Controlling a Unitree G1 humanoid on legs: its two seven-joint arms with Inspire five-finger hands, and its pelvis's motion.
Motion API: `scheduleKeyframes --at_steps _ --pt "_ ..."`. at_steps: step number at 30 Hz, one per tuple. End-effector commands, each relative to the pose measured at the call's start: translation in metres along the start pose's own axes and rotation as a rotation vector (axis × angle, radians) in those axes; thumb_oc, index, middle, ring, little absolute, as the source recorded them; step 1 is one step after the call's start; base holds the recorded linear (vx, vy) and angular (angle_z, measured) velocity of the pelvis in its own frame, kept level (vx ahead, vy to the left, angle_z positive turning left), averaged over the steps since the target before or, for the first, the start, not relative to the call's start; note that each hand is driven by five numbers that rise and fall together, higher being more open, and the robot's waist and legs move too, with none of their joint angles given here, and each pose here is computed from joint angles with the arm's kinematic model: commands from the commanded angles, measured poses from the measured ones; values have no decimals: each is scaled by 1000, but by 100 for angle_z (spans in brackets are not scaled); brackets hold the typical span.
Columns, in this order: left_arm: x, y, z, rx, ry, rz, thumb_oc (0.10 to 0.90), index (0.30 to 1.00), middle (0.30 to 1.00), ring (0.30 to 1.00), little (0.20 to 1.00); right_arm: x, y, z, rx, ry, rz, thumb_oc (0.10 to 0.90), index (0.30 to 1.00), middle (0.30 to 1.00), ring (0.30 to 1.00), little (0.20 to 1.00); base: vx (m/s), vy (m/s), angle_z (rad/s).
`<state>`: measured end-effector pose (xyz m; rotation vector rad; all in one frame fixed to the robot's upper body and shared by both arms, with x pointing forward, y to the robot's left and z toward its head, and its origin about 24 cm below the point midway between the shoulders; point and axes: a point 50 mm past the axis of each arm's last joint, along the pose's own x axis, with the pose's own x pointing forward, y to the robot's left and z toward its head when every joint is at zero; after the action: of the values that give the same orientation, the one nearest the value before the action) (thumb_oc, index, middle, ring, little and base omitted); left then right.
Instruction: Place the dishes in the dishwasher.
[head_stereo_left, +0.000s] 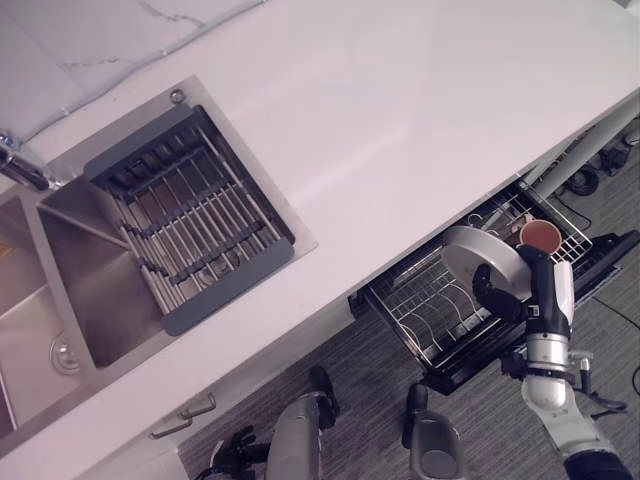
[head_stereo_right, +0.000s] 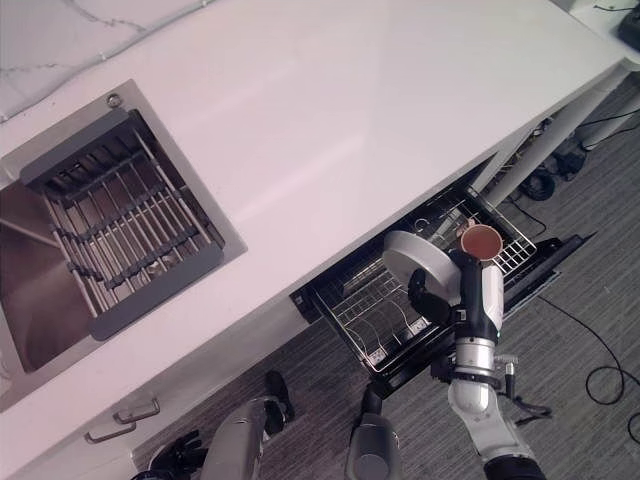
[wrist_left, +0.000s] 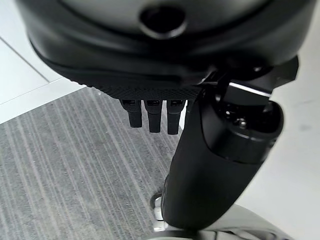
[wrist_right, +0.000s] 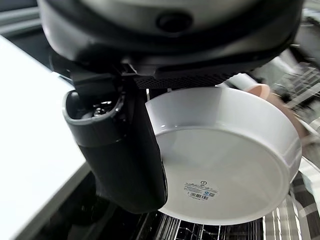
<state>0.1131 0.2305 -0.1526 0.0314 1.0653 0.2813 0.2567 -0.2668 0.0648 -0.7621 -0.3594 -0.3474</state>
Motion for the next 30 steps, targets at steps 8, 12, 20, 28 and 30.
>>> scheduleKeyframes --at_steps 8,12,20,28,30 --pt "3 16 20 111 -45 -8 800 900 900 900 900 55 -9 27 -241 -193 -77 400 300 300 300 300 -20 8 3" --pt "4 18 25 130 -56 -8 800 900 900 900 900 58 0 18 -299 -118 -31 400 300 300 300 300 -15 1 11" --pt "6 15 44 146 -94 -26 800 900 900 900 900 71 10 5 -474 2 -45 400 300 300 300 300 10 19 4" --pt "7 15 53 148 -110 -35 800 900 900 900 900 88 -13 -14 -654 131 -95 400 300 300 300 300 -37 49 4" --pt "7 17 54 148 -117 -43 800 900 900 900 900 92 -19 -16 -698 155 -103 400 300 300 300 300 -70 53 7"
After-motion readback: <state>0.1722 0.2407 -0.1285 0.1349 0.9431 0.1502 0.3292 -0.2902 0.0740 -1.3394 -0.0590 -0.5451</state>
